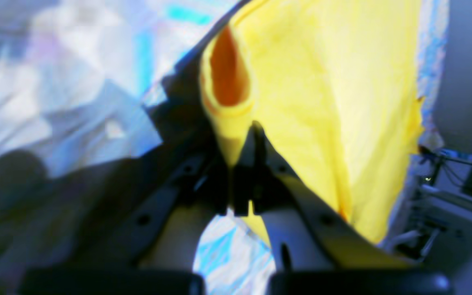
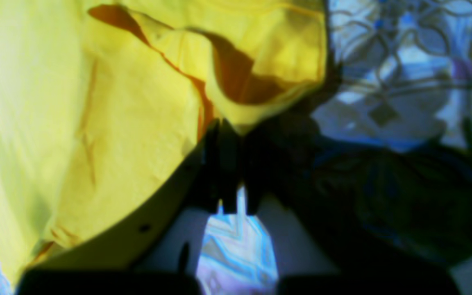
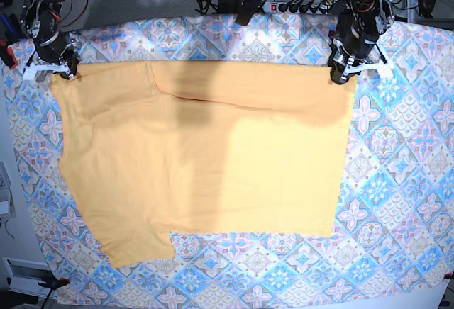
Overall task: Fold the T-shirt properly
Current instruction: 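Drag the held shoulder edge further toward the robot with both grippers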
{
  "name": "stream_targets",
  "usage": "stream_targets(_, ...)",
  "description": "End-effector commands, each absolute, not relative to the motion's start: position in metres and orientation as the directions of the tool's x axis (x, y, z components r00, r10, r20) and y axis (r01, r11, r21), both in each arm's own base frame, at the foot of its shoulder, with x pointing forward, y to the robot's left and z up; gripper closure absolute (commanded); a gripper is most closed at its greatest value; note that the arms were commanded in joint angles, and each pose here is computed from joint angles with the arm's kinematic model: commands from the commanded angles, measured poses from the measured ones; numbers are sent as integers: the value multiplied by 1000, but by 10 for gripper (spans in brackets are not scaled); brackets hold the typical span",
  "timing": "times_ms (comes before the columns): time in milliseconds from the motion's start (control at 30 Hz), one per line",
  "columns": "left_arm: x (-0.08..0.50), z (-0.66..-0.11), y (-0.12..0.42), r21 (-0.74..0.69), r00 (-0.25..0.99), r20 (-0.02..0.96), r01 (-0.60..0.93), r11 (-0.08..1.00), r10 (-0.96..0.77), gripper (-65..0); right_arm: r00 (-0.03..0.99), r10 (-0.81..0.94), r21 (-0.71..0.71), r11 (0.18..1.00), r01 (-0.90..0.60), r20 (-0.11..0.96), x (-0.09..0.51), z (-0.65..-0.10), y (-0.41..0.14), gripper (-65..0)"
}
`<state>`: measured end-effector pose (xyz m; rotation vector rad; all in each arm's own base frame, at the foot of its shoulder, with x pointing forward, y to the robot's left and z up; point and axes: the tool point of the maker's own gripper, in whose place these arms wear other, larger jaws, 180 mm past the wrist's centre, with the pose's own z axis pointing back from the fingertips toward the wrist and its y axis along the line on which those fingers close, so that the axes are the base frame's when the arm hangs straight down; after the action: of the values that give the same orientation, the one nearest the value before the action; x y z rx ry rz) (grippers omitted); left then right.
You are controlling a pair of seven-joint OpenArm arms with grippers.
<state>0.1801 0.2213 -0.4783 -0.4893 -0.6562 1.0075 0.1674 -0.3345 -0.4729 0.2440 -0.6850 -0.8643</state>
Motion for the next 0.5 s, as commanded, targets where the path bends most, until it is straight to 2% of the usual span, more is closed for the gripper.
stream_targets(0,172,-477,226,-626,383,288,-618,475,878,0,435,-742,446,660,604,509,172,-457,-351,-2)
stream_targets(167,146,-472,222,-602,424,275,-624,498,863,0,451,-711,433,693,576,539,168,-444,-349,-2)
stream_targets(467,107,-472,222,-556,453,259,-653,515,853,0,491,-701,392,704,592,518,139,-449,-348,-2)
